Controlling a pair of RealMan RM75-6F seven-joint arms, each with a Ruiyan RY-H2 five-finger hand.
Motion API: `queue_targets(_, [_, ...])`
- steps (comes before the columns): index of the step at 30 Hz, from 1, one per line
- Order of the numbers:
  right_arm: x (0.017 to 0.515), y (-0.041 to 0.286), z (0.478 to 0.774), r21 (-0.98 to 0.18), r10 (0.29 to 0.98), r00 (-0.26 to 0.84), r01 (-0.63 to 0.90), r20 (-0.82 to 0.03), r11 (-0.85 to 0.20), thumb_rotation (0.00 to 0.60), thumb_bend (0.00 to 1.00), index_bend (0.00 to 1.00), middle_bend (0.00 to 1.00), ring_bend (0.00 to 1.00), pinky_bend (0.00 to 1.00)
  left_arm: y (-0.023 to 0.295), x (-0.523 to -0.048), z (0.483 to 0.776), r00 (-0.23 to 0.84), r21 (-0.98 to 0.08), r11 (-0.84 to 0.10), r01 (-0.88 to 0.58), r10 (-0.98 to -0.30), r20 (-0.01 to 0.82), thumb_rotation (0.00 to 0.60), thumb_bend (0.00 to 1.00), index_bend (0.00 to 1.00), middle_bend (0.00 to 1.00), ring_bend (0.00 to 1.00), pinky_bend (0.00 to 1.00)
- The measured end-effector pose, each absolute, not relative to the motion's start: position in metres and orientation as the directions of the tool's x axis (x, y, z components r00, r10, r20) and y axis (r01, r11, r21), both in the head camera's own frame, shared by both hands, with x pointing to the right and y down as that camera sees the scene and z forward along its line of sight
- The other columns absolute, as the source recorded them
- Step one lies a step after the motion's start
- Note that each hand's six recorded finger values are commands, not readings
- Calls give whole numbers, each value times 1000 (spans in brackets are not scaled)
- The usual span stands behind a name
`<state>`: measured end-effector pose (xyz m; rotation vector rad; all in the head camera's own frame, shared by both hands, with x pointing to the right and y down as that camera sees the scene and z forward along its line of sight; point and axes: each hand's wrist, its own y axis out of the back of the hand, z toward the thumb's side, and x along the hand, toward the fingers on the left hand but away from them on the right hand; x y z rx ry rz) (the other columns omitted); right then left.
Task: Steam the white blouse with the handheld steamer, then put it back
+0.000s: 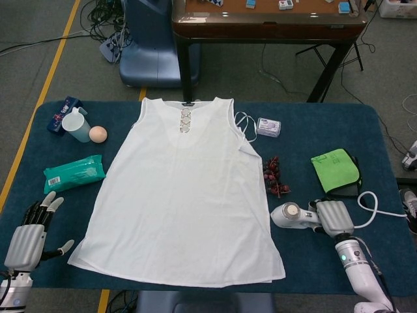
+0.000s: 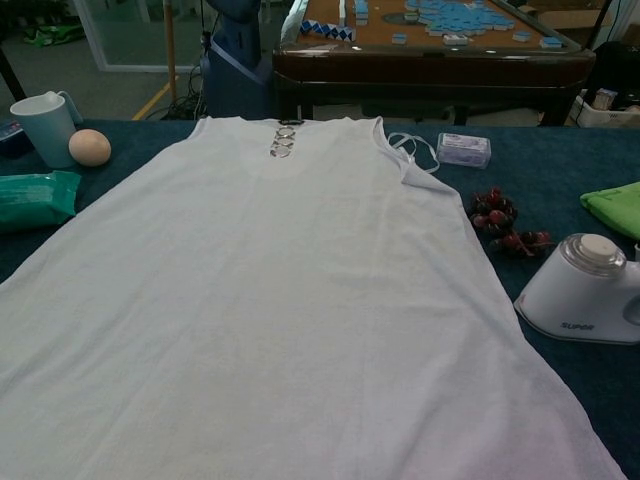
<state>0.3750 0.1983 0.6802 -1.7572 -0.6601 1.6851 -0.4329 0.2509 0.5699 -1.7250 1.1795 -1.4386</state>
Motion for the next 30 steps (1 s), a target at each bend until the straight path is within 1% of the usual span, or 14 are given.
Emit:
queue_targets(8, [377, 199, 682, -729, 725, 77, -36, -684, -684, 600, 397, 594, 553, 399, 372, 251, -431, 572, 23, -864, -435, -252, -895, 445, 600, 138, 77, 0, 8, 0])
queue_targets(11, [377, 198, 683, -732, 729, 80, -23, -680, -681, 600, 415, 613, 571, 425, 376, 250, -430, 572, 25, -865, -435, -251, -896, 444, 600, 139, 77, 0, 8, 0])
queue_targets(14, [377, 197, 683, -738, 734, 86, -9, -673, -675, 600, 433, 645, 601, 479, 395, 249, -429, 572, 26, -865, -435, -251, -896, 444, 600, 139, 77, 0, 8, 0])
queue_targets(19, [375, 197, 686, -740, 739, 101, 32, -666, -672, 600, 485, 729, 672, 588, 466, 249, -430, 572, 21, -865, -434, -250, -896, 444, 600, 139, 77, 0, 8, 0])
queue_targets(23, [375, 196, 688, -743, 744, 115, 64, -658, -666, 600, 496, 740, 696, 622, 522, 248, -429, 572, 22, -866, -434, -248, -896, 443, 600, 139, 77, 0, 8, 0])
queue_targets(28, [376, 196, 689, -746, 754, 131, 109, -644, -657, 600, 500, 741, 717, 671, 657, 247, -429, 571, 23, -868, -432, -247, -898, 440, 600, 138, 77, 0, 8, 0])
queue_targets(30, [378, 195, 690, -747, 758, 137, 133, -637, -651, 600, 501, 741, 727, 687, 683, 247, -429, 571, 22, -868, -431, -246, -898, 440, 600, 138, 77, 0, 8, 0])
